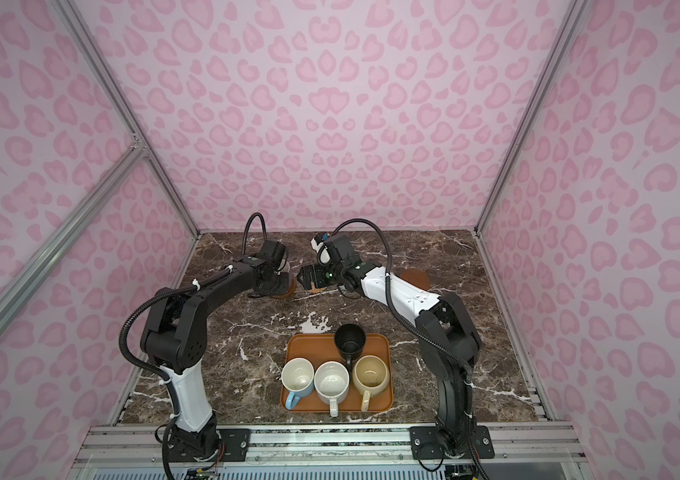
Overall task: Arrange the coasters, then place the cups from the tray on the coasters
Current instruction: 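Lower the lavender mug onto the small brown wooden coaster with the left gripper, then open the left gripper and withdraw it while the right gripper moves toward the tray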
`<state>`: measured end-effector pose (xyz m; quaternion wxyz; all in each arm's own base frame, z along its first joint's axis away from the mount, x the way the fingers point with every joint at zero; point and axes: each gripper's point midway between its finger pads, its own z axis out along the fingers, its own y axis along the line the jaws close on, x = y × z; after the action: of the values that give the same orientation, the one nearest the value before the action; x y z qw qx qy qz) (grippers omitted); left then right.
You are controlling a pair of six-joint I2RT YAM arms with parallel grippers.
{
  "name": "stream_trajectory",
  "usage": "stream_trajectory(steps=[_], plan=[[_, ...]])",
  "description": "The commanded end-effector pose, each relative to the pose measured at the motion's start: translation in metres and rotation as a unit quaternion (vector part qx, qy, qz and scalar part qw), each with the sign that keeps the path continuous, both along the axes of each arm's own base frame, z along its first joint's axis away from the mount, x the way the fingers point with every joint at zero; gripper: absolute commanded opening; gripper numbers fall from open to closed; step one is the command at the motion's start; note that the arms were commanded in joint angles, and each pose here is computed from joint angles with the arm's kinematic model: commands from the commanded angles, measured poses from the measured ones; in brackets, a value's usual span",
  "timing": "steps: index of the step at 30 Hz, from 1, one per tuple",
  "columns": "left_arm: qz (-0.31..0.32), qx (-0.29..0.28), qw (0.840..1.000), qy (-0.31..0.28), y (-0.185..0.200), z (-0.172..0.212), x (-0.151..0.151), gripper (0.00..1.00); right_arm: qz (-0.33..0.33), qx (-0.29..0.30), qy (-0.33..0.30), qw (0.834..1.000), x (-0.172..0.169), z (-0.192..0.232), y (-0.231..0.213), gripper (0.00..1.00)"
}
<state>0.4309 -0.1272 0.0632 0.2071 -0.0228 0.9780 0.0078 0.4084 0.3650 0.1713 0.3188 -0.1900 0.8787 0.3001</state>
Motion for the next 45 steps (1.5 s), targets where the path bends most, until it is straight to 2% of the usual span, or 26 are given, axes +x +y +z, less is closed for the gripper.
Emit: stream_trajectory(steps=[1,14,21,25,29,34,37,38,40,42,45], plan=[[0.004,-0.002,1.0,-0.009,0.002,0.005,0.0,0.4,0.007,-0.004,0.0,1.0,-0.001,-0.003,0.002,0.99],[0.022,0.009,1.0,-0.011,0.009,0.007,0.0,0.43,0.007,-0.005,0.002,1.0,-0.002,-0.002,0.001,0.99],[0.02,-0.009,1.0,-0.019,0.004,0.012,0.001,0.42,0.008,-0.003,0.0,1.0,-0.003,0.002,0.0,0.99],[0.019,-0.019,0.999,-0.026,0.002,0.017,0.001,0.46,0.007,0.0,-0.006,1.0,-0.004,0.008,-0.001,0.99],[0.021,-0.026,0.999,-0.03,0.002,0.023,-0.002,0.56,0.004,0.0,-0.011,1.0,-0.006,0.016,-0.004,0.99],[0.038,-0.026,0.998,-0.051,0.008,0.046,-0.009,0.74,-0.011,-0.004,-0.021,1.0,-0.014,0.029,-0.014,0.99],[0.046,-0.029,0.996,-0.076,0.012,0.068,-0.011,0.92,-0.026,-0.015,-0.019,0.999,-0.023,0.029,-0.026,0.99],[0.046,-0.028,0.996,-0.069,0.015,0.065,-0.018,0.98,-0.03,-0.017,-0.018,0.999,-0.026,0.031,-0.03,0.99],[0.047,-0.038,0.995,-0.081,0.014,0.076,-0.025,0.98,-0.033,-0.027,-0.017,0.999,-0.036,0.034,-0.037,0.99],[0.048,-0.05,0.993,-0.094,0.013,0.089,-0.032,0.98,-0.042,-0.049,-0.008,0.998,-0.049,0.033,-0.047,0.94],[0.032,-0.09,0.988,-0.117,0.0,0.109,-0.045,0.98,-0.066,-0.091,-0.003,0.994,-0.069,0.033,-0.067,0.95]])
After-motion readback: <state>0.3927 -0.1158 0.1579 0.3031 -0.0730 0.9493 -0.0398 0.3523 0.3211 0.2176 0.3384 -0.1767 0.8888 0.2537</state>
